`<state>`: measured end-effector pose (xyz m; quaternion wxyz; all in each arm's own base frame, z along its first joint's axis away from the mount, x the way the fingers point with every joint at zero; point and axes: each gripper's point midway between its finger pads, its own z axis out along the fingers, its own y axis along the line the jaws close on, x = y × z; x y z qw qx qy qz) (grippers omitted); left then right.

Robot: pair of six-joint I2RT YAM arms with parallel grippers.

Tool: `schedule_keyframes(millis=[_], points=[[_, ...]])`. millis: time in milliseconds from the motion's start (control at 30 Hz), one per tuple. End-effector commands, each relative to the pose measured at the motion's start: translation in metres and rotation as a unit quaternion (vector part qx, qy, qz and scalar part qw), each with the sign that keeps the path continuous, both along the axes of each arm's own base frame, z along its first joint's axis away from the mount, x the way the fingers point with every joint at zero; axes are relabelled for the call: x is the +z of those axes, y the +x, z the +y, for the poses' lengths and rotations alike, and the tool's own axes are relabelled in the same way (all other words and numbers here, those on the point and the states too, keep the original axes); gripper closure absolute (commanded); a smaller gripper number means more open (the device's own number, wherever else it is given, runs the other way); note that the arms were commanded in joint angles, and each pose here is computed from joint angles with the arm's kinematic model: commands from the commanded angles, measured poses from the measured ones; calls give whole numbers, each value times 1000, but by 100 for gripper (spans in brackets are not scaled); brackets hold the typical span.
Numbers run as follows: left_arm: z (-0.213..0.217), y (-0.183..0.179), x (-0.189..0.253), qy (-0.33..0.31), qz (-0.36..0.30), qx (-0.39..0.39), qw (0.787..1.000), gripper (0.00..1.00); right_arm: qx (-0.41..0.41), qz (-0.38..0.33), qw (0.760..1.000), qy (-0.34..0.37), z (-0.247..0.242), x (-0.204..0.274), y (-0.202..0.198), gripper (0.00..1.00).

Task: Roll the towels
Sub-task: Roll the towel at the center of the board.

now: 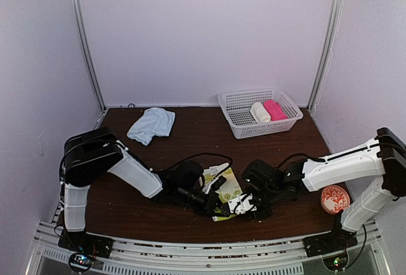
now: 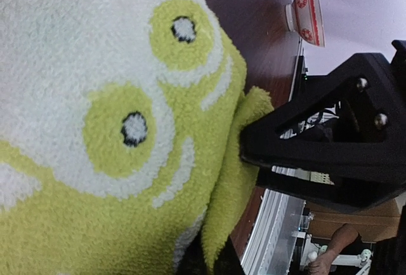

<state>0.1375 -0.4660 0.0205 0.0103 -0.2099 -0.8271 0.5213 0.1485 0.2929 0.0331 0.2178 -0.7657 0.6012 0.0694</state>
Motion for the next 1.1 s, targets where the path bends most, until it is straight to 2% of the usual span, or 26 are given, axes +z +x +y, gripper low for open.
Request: schedule_keyframes(millis=[0,100,233,333,433,533,600,700,833,900,967,1067], points=[[19,-3,-30,55,18,20,998,100,3,-15,1000,-24,-3,-17,4,64],[19,-4,-28,50,17,17,998,99,19,-20,999,-43,-5,-28,5,65],[22,-1,-16,42,-20,15,999,75,30,4,998,-61,-7,-36,-1,85],[31,9,4,48,-93,14,994,62,45,41,995,-77,-11,-35,-14,91],[51,27,26,86,-195,29,977,57,54,87,990,-97,-14,-32,-27,94],[83,51,45,139,-292,71,944,54,55,138,983,-109,-14,-27,-40,96],[97,56,66,139,-356,91,920,54,50,171,978,-112,-11,-25,-44,96],[102,39,104,118,-479,76,866,52,34,237,964,-117,-4,-19,-44,97],[80,-3,138,114,-604,8,789,52,-10,337,932,-133,2,-19,-31,98],[66,-21,149,114,-639,-24,760,54,-29,376,915,-140,4,-21,-24,98],[49,-42,150,105,-661,-70,740,54,-41,411,898,-149,6,-24,-18,98],[29,-57,118,118,-652,-149,734,54,-46,448,878,-159,7,-28,-17,98]])
